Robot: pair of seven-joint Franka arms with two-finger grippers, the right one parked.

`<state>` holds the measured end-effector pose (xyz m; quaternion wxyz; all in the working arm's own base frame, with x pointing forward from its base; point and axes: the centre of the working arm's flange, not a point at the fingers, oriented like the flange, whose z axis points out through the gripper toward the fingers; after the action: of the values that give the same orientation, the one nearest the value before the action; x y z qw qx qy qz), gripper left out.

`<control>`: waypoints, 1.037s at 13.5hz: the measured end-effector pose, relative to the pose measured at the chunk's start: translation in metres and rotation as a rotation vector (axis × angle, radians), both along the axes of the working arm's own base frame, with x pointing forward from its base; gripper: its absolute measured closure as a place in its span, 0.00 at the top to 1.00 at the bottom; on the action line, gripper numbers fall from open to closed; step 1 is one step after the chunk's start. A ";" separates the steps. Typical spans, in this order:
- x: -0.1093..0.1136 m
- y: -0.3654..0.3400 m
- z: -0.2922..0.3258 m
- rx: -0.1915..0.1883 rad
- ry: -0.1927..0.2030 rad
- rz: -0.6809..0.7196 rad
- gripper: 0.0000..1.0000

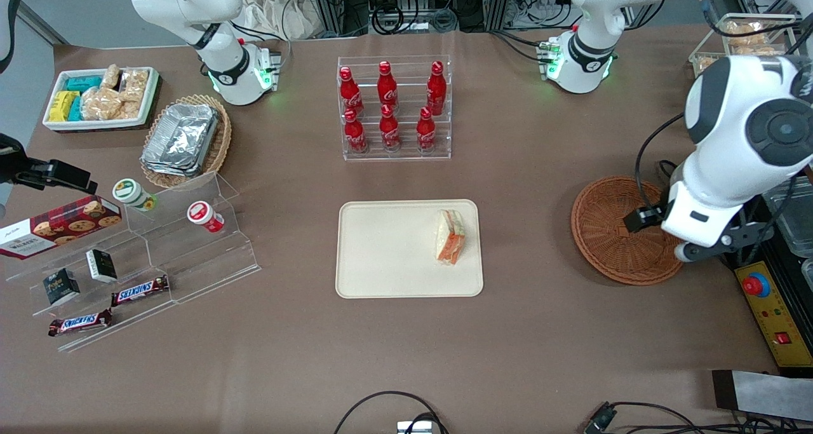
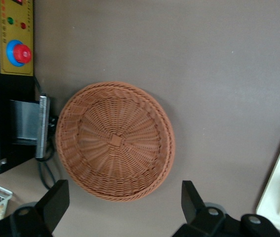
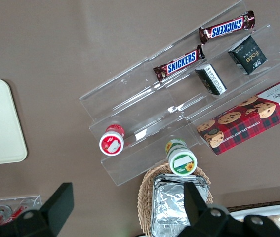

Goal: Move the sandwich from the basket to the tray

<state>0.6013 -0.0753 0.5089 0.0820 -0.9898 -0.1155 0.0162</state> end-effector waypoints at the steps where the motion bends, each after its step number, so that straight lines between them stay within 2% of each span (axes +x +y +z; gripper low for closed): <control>1: -0.006 0.008 0.008 -0.006 -0.002 -0.012 1.00; 6: -0.037 0.033 0.048 -0.016 0.022 -0.077 1.00; 11: -0.062 0.067 0.088 -0.070 0.015 -0.116 1.00; 14: -0.074 0.071 0.106 -0.075 0.006 -0.149 1.00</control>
<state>0.5271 -0.0043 0.6149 0.0464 -0.9980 -0.0404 0.0175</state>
